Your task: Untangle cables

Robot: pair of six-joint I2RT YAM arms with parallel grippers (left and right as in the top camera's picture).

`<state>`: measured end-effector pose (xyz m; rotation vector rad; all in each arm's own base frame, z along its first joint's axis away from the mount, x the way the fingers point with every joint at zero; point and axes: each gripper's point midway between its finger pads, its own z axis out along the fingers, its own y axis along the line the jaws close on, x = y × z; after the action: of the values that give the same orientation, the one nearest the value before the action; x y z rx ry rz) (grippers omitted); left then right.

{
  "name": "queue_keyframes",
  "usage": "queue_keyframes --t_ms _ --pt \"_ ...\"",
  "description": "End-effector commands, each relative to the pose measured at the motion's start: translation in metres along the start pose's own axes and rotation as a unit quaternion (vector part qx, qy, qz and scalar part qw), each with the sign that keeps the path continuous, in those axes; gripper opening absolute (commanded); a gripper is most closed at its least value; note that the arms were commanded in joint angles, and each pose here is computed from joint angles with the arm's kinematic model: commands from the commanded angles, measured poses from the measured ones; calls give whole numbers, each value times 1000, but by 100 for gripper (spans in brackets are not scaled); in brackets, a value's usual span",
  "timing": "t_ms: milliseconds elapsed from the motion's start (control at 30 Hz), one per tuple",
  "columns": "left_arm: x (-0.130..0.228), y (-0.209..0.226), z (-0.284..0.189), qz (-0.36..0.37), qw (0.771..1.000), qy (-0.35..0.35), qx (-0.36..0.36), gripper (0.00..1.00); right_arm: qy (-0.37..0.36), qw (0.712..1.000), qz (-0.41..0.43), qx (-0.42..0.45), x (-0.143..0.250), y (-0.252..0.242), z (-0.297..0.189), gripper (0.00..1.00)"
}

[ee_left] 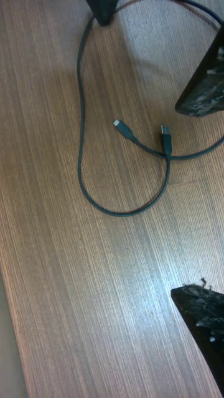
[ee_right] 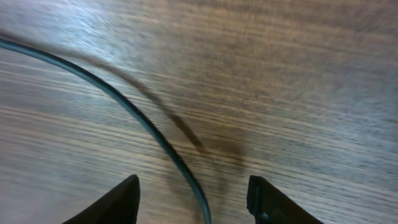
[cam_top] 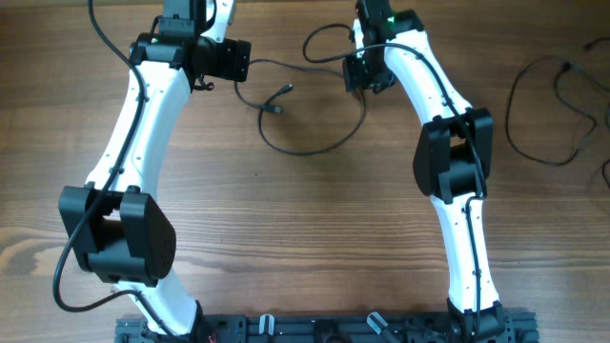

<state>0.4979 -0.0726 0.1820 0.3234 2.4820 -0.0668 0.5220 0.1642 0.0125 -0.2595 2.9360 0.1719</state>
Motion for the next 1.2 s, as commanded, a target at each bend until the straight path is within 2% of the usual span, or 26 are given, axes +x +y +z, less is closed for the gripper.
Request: queue_keyframes --t_ms 0,767,967,1067,1167 --pt "4 4 7 9 1000 8 -8 89 17 1000 9 10 9 -3 20 57" --pt "4 4 7 9 1000 8 -8 89 24 1000 10 -6 14 2 26 54" --pt "4 4 7 9 1000 8 -8 89 35 999 10 -5 20 1 25 28" --pt "4 4 7 9 1000 8 -8 89 40 999 10 -4 22 1 25 23" --pt "4 4 7 9 1000 8 -8 89 45 999 11 -4 24 1 25 13"
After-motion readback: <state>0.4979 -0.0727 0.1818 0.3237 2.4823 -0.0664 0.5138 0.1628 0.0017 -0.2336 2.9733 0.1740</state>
